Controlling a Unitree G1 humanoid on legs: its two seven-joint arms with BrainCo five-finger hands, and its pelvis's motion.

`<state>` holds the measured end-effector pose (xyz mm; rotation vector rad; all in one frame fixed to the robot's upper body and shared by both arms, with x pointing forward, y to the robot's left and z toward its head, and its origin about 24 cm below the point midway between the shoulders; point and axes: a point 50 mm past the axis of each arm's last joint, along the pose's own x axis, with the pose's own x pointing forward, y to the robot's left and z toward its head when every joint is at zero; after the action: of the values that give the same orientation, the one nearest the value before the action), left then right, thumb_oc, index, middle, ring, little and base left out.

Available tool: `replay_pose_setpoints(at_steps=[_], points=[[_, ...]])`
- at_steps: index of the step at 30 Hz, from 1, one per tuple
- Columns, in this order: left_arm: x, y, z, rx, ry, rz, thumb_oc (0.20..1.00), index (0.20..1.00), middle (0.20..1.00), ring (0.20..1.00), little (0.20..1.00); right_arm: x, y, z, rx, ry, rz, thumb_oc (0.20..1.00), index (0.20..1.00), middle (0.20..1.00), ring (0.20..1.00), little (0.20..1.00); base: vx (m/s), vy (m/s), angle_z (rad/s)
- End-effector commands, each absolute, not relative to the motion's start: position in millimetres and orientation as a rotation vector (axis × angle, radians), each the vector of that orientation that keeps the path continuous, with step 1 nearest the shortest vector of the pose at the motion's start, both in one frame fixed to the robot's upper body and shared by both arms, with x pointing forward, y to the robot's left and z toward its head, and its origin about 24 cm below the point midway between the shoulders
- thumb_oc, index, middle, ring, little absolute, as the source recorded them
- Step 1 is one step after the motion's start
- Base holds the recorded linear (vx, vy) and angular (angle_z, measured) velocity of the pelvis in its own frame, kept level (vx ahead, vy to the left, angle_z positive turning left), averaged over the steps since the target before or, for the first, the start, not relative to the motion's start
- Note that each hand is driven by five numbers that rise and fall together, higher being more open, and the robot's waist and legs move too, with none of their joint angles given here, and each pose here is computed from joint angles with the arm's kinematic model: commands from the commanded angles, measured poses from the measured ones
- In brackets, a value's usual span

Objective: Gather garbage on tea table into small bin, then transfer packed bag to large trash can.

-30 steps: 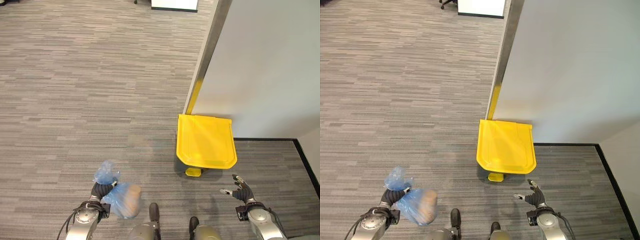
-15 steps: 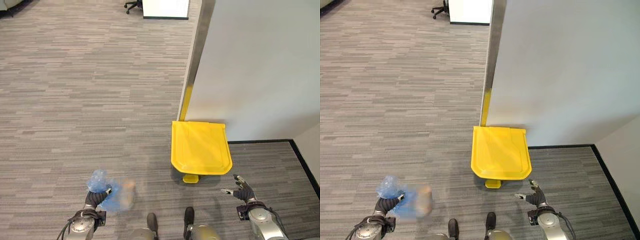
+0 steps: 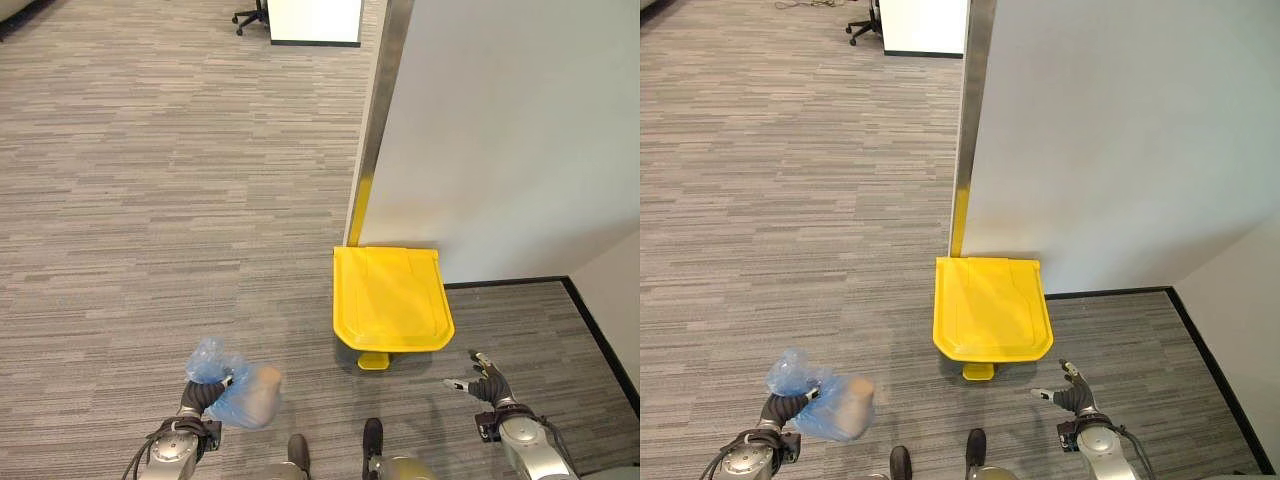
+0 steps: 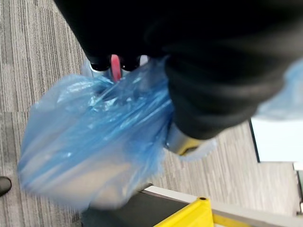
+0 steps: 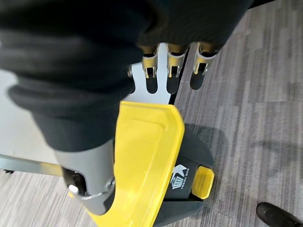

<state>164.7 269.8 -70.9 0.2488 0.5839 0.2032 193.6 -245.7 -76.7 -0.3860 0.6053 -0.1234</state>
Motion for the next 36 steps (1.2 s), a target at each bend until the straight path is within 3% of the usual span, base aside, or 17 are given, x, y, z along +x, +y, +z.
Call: replay_pose_setpoints(at_steps=[1, 20, 25, 29, 36], points=[[179, 288, -49, 0.297, 0.481, 0.24, 0.2, 0.2, 0.2, 0.2, 0.2, 210, -242, -63, -0.394, 0.514, -0.119, 1.0, 1.0, 1.0, 1.0, 1.0, 0.06, 0.058, -0.04], [192, 285, -46, 0.259, 0.447, 0.249, 0.2, 0.2, 0.2, 0.2, 0.2, 197, -290, -55, -0.33, 0.514, -0.333, 1.0, 1.0, 1.0, 1.0, 1.0, 0.24, -0.057, 0.31], [198, 278, -44, 0.284, 0.431, 0.195, 0.2, 0.2, 0.2, 0.2, 0.2, 210, -271, -56, -0.373, 0.513, -0.221, 1.0, 1.0, 1.0, 1.0, 1.0, -0.02, 0.017, -0.13], [206, 262, -42, 0.299, 0.401, 0.107, 0.2, 0.2, 0.2, 0.2, 0.2, 248, -225, -42, -0.403, 0.406, -0.019, 1.0, 1.0, 1.0, 1.0, 1.0, -0.01, 0.018, -0.17], [230, 247, -26, 0.293, 0.3, 0.058, 0.2, 0.2, 0.2, 0.2, 0.2, 299, -184, 7, -0.435, 0.178, 0.101, 1.0, 1.0, 1.0, 1.0, 1.0, 0.0, -0.011, 0.04]])
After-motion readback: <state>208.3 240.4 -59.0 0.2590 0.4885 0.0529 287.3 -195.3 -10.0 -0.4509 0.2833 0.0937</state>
